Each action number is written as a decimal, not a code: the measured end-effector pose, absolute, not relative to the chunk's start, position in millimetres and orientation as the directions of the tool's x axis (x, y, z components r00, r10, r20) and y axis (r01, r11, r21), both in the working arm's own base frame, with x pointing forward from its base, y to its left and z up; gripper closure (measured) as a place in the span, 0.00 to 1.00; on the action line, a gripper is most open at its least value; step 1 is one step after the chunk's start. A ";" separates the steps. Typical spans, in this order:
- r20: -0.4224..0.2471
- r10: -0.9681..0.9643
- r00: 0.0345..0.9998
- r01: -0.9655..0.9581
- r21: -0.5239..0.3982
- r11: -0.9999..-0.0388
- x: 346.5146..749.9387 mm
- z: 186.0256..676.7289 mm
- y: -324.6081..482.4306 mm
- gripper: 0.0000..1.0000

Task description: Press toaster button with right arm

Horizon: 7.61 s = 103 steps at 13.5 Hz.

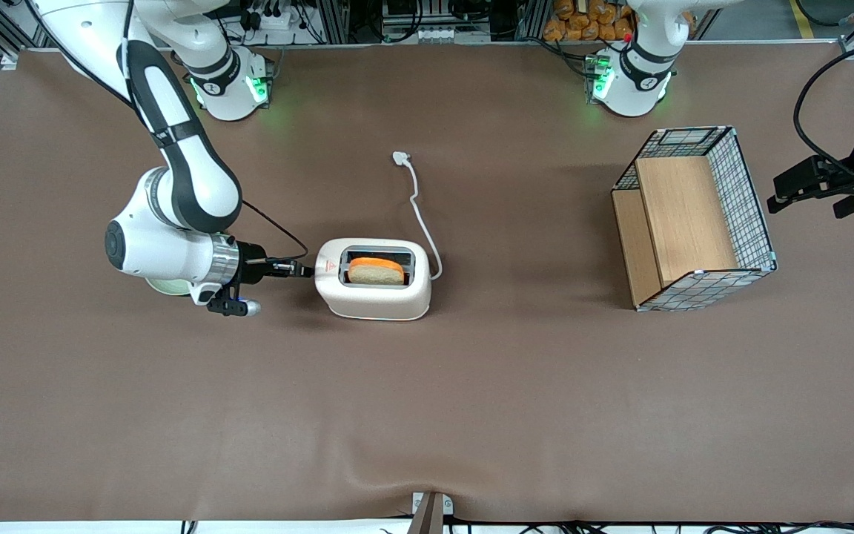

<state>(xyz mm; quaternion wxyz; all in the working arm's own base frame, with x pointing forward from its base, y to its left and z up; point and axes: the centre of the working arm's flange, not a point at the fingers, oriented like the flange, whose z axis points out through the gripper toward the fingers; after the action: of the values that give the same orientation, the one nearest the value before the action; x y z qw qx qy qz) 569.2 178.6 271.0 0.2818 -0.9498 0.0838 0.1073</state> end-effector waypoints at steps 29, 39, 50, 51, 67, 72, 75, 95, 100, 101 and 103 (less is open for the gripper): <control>-0.198 -0.098 0.975 -0.191 -0.529 -0.827 562.2 233.5 178.3 0.99; -0.197 -0.097 0.976 -0.189 -0.530 -0.827 562.1 233.4 178.2 0.99; -0.192 -0.088 0.977 -0.179 -0.533 -0.827 562.1 233.2 178.0 0.99; -0.192 -0.088 0.977 -0.179 -0.534 -0.827 562.1 233.2 178.0 0.99; -0.199 -0.090 0.976 -0.185 -0.539 -0.821 562.5 233.4 177.1 0.99; -0.221 -0.072 0.973 -0.186 -0.552 -0.813 565.1 237.6 178.3 0.99; -0.229 -0.063 0.971 -0.184 -0.557 -0.809 566.3 239.0 179.5 0.99; -0.189 0.174 0.966 0.123 -0.256 -0.959 652.7 416.5 59.3 0.18; -0.204 0.165 0.965 0.124 -0.200 -0.972 651.8 518.4 12.7 0.00; -0.205 0.158 0.966 0.117 -0.199 -0.973 649.5 530.6 4.4 0.00; -0.199 0.138 0.970 0.098 -0.198 -0.975 640.7 557.3 -13.9 0.00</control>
<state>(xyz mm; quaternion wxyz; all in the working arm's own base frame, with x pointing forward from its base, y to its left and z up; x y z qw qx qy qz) 640.7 -13.9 557.3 0.0939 -0.9881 -0.0596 0.1061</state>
